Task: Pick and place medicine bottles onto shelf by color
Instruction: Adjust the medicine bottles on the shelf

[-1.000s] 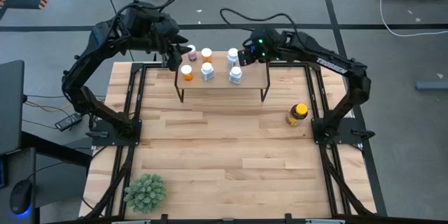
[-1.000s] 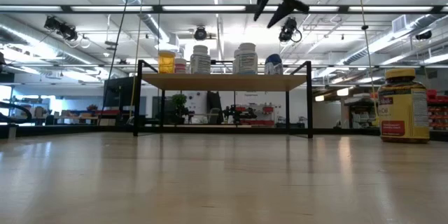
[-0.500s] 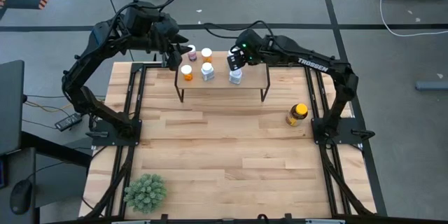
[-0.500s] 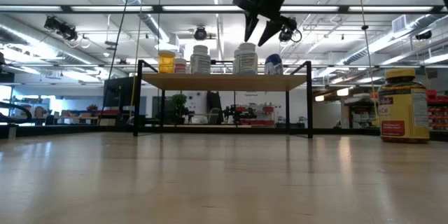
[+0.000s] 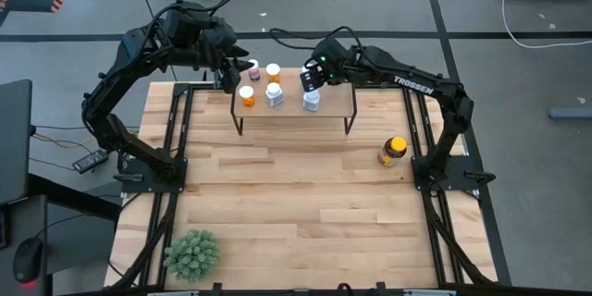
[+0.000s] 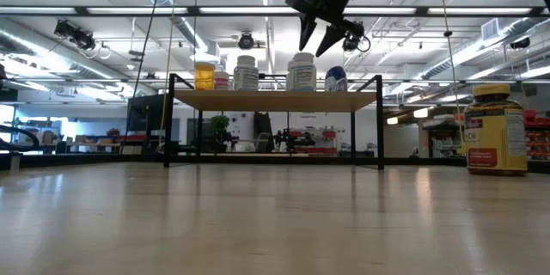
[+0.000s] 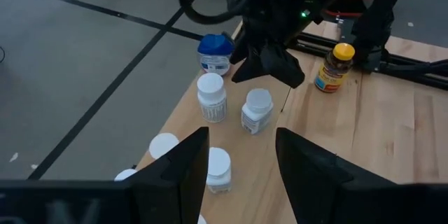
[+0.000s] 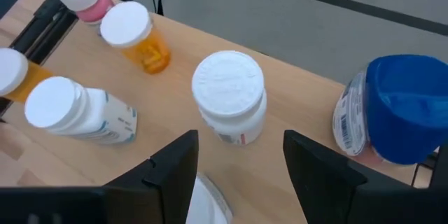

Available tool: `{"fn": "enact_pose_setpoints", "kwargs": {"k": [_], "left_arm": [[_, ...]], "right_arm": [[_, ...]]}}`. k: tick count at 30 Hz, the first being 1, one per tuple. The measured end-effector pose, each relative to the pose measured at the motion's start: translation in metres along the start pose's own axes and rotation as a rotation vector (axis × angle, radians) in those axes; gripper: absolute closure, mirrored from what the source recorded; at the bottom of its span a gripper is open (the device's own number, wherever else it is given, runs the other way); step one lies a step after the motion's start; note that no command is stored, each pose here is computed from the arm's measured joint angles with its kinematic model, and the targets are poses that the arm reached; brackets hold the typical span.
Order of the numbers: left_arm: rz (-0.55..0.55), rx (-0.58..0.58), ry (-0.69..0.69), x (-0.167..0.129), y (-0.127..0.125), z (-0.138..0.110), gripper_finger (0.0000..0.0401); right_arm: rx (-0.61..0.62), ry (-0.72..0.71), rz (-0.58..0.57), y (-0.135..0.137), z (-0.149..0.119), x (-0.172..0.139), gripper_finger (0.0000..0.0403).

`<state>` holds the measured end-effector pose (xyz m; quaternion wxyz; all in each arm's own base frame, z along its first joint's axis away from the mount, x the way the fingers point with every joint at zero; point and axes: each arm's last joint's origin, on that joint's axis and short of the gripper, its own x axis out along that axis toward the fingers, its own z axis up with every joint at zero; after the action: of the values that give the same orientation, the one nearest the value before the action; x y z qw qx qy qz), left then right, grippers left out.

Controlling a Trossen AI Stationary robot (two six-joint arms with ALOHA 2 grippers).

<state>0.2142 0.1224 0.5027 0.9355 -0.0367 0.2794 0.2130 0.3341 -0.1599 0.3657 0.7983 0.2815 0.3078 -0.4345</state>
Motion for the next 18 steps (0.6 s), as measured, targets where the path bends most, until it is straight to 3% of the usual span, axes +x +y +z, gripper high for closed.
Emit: {"fn": "enact_pose_setpoints", "kwargs": {"k": [18], "left_arm": [[0.004, 0.001, -0.052, 0.0001, 0.0002, 0.0051, 0.0227]], "right_arm": [[0.042, -0.011, -0.003, -0.0002, 0.0011, 0.0002, 0.0186]]}}
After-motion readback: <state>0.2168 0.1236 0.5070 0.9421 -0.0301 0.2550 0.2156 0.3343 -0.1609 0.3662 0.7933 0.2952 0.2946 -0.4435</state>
